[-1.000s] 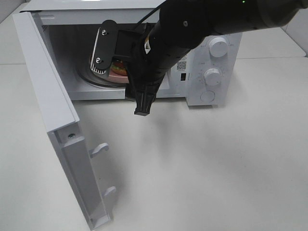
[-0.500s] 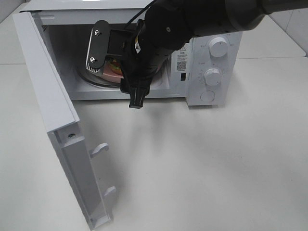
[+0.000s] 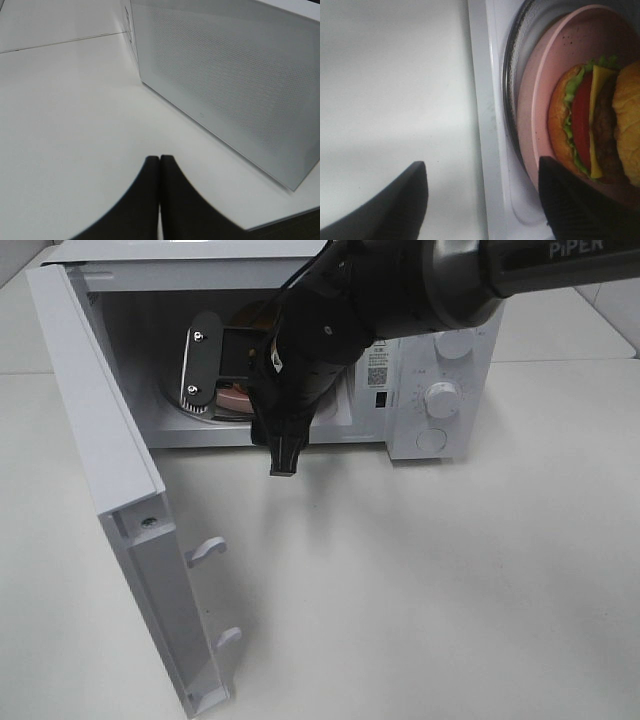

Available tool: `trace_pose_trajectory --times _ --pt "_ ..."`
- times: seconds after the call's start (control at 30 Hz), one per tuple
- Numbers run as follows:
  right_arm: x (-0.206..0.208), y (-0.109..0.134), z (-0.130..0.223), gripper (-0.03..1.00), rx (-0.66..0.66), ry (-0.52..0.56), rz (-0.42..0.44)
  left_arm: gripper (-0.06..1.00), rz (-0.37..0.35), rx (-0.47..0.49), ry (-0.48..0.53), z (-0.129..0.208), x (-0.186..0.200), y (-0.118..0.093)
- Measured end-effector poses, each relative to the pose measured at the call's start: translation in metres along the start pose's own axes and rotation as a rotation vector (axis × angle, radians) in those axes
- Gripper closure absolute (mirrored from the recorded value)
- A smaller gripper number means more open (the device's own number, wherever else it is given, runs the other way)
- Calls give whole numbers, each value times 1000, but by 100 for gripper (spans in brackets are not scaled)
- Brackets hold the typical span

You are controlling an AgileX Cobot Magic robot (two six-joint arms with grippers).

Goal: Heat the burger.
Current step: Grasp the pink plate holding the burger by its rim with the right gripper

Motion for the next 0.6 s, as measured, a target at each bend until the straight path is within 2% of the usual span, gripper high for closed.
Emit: trace_pose_trajectory --times 0.3,0.6 --pt "-7 -6 9 33 19 62 52 94 -4 0 19 0 -3 0" --pt "-11 -9 10 33 64 65 85 94 -6 0 34 0 -5 0"
Point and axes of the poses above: a point on each arm's last joint axis where the gripper is mounted, x pointing back along that axis away from the gripper, y along the wrist's bending axis when the last joint is at zero, z = x × y, the point moved 6 cm from there along -x, pointing out along that axis toward the gripper, and after that the axes turned 13 degrees about x, right-handed, at the moved point
